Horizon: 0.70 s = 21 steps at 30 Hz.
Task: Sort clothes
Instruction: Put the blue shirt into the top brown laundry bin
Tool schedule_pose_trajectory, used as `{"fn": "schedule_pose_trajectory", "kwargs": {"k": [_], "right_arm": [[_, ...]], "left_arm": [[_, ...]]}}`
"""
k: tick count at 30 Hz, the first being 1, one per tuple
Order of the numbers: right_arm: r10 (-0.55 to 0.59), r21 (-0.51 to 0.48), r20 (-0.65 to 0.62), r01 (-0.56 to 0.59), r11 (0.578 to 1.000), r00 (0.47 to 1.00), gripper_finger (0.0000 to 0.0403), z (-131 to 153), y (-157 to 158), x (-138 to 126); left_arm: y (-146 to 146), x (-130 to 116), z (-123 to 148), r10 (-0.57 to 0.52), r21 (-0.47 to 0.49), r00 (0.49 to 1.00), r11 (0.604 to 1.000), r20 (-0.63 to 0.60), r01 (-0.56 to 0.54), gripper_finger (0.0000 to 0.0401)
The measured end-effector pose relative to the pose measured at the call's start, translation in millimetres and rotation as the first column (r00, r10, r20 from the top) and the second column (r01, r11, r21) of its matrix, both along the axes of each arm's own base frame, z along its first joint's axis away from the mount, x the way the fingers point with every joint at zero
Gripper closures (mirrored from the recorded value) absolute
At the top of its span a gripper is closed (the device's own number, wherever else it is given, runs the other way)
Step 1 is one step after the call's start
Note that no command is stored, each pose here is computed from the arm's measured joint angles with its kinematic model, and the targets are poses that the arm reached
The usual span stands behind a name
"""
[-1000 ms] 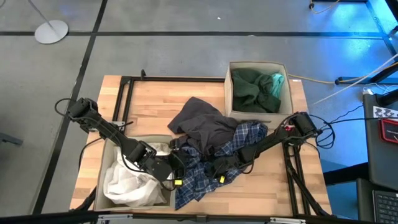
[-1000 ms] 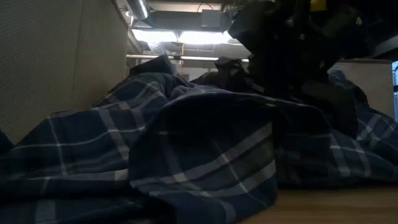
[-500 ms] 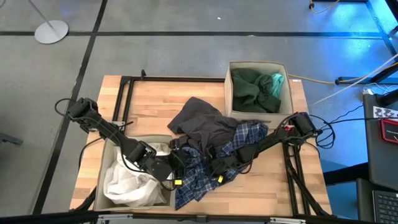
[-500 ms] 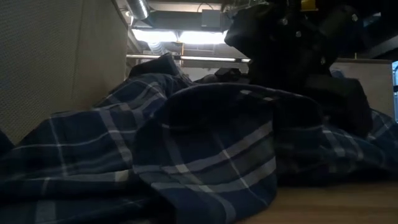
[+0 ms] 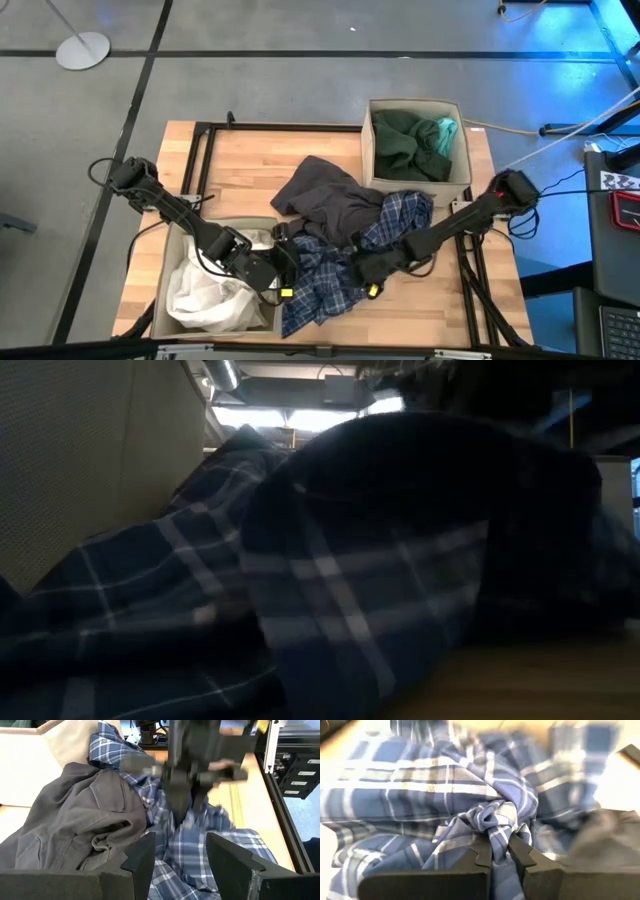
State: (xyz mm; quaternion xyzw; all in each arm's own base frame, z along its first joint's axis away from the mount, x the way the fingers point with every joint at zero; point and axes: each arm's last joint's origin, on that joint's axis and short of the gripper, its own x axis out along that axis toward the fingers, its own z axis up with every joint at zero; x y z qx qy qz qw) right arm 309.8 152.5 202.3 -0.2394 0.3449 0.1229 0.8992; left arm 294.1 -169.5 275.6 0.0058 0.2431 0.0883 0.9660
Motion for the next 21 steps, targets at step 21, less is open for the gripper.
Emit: {"fn": "schedule_pose_trajectory", "kwargs": {"k": [21], "right_arm": [[-0.179, 0.047, 0.504, 0.181, 0.982, 0.845, 0.0384, 199, -53, -88]], "left_arm": [[0, 0, 0, 0.003, -0.005, 1.0, 1.0, 0.002, -0.003, 0.0235]]}}
